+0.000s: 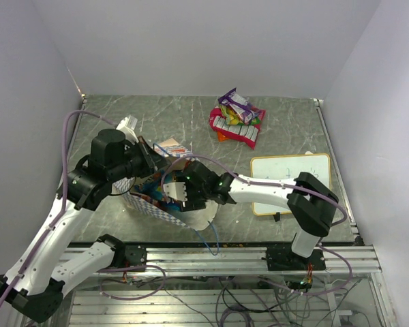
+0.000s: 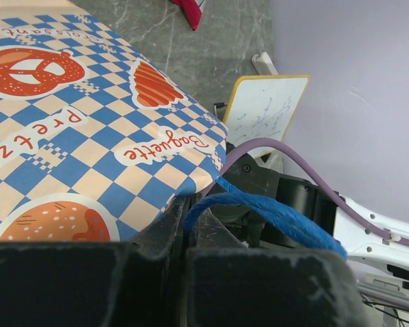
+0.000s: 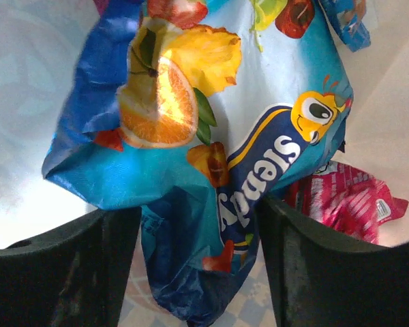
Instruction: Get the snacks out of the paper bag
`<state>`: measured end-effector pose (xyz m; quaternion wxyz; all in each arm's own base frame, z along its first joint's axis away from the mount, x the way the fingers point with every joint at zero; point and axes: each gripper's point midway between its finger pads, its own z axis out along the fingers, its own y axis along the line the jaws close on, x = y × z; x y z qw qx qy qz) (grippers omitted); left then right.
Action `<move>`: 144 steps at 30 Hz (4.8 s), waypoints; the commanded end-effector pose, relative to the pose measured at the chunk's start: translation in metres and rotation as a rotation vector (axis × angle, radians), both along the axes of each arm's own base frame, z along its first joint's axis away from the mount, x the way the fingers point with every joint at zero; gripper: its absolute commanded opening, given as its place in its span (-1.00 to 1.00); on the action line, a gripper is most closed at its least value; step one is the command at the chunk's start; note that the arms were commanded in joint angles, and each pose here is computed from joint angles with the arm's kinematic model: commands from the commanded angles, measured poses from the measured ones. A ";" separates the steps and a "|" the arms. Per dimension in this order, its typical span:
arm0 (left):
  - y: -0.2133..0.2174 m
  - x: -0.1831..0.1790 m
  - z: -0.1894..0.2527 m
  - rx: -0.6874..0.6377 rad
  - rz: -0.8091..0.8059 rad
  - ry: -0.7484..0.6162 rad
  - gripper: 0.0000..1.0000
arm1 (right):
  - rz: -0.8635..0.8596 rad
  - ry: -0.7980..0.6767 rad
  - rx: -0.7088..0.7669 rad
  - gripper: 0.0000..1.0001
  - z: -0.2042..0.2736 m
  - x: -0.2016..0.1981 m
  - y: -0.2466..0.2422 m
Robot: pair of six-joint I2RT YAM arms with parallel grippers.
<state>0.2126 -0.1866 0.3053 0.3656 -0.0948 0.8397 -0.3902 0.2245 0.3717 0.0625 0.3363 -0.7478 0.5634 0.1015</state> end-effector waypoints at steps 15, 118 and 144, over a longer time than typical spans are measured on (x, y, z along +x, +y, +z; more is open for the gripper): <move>0.004 0.018 0.012 0.086 0.005 -0.066 -0.86 | -0.160 -0.007 0.180 -1.00 0.084 0.014 0.024; 0.032 0.007 0.042 0.091 0.159 -0.009 -0.86 | -1.256 -0.561 0.721 -1.00 0.264 0.366 -0.236; 0.026 0.011 0.037 0.087 0.136 -0.012 -0.86 | -1.103 -0.187 0.581 -1.00 0.119 0.302 -0.202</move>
